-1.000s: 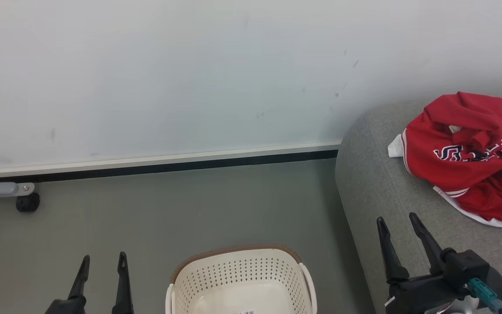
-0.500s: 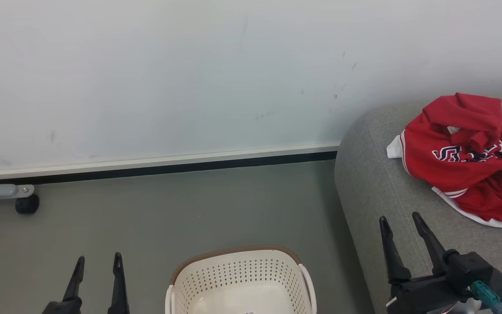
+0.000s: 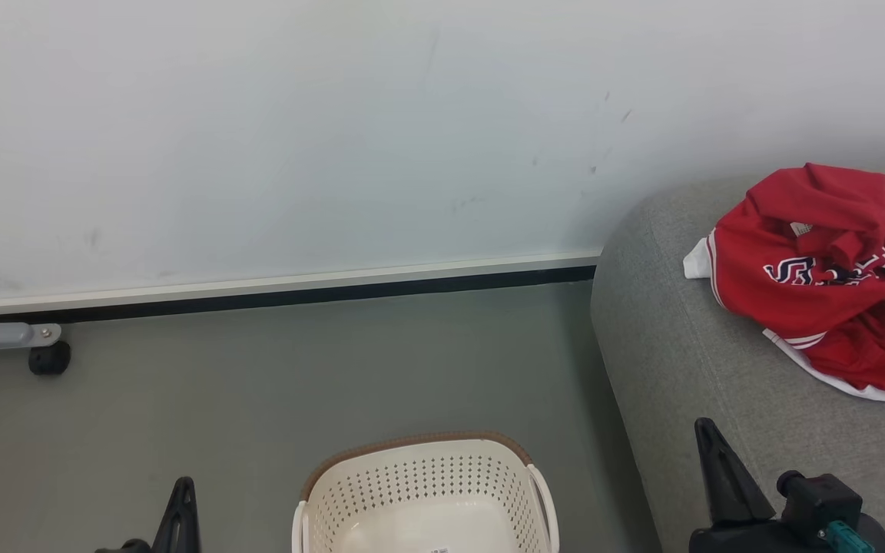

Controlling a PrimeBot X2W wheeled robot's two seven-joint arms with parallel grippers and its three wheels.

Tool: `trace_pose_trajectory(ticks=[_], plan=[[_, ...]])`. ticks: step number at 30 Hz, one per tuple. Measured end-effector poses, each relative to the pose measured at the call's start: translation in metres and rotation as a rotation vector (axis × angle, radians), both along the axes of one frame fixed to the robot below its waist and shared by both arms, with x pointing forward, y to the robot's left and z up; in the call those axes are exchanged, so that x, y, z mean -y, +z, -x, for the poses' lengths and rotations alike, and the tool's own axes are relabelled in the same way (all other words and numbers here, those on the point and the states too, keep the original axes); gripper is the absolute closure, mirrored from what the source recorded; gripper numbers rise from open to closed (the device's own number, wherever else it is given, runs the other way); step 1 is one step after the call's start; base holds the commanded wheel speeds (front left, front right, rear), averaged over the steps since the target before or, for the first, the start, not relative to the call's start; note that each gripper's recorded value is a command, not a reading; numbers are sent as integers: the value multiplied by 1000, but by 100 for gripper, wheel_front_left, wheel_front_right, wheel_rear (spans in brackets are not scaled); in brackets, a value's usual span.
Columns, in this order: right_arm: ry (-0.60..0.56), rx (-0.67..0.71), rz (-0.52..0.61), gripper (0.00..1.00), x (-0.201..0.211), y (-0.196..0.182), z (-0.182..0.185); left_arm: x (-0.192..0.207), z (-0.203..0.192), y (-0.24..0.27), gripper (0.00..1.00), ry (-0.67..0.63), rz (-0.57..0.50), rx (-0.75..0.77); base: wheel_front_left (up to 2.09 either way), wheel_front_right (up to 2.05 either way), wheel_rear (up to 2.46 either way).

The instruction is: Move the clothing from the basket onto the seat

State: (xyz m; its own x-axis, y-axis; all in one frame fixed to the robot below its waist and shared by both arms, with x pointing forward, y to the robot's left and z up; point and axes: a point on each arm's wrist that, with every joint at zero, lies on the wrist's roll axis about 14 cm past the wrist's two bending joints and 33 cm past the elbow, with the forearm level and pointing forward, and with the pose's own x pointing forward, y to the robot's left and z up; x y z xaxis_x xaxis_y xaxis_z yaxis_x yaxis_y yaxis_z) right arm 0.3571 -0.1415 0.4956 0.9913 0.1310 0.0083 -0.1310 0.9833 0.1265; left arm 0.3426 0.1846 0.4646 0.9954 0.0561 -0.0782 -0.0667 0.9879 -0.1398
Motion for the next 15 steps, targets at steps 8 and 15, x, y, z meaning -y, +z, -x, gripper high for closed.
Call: trace_pose_trajectory(ticks=[8, 15], plan=[[-32, -43, -98, 100, 8, -4, -3, -5, 1, -7, 100, 25, 90, -38, 0, 0, 0], [-60, -83, -201, 100, 14, -7, -6, -8, -1, -10, 100, 50, 202, -58, 0, 0, 0]])
